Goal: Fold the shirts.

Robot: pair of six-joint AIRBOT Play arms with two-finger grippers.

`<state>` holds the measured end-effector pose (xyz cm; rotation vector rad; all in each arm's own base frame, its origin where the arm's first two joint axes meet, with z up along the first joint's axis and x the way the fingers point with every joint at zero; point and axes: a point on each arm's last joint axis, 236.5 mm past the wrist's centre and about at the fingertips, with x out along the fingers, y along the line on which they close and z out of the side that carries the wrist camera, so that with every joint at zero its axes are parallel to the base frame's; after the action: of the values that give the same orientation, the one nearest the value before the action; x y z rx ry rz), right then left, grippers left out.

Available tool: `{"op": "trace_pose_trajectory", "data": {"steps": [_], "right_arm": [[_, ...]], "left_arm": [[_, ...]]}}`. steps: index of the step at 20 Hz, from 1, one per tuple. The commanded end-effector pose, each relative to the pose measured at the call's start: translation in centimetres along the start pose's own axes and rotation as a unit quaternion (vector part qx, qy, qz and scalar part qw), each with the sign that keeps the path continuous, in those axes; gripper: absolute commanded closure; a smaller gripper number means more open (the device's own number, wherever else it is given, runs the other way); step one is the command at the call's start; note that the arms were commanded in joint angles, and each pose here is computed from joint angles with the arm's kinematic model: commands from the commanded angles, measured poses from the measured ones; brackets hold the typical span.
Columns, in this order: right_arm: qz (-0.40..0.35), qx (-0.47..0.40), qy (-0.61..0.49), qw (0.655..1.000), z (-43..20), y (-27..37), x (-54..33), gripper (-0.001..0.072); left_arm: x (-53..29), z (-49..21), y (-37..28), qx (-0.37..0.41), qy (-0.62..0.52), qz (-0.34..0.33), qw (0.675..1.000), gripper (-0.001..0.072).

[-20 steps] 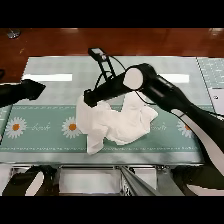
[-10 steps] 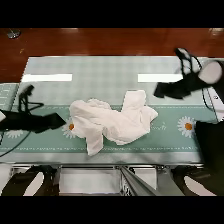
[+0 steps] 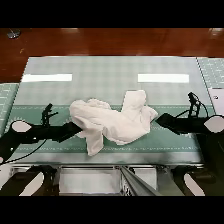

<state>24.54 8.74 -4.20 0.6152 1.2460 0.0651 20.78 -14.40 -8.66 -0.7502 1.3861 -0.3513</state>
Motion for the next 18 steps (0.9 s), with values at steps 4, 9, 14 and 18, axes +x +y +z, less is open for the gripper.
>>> {"op": "trace_pose_trajectory", "data": {"steps": [4,9,14,18], "right_arm": [[-0.009,0.018,0.042,0.999,-1.9,-1.1,1.3,0.0099],[0.024,0.031,0.093,0.995,-3.2,1.2,5.8,0.0099],[0.053,0.015,0.114,0.992,-1.4,5.3,9.3,0.0178],[0.092,-0.079,0.096,0.988,3.1,10.1,7.7,0.0692]], "left_arm": [[2.9,0.7,-2.2,0.035,0.011,-0.025,0.999,0.0663],[1.4,2.2,-5.8,0.084,0.014,-0.058,0.995,0.0690],[0.2,3.9,-8.2,0.112,-0.001,-0.074,0.991,0.0690],[-4.1,7.9,-11.9,0.155,-0.043,-0.105,0.981,0.0691]]}}
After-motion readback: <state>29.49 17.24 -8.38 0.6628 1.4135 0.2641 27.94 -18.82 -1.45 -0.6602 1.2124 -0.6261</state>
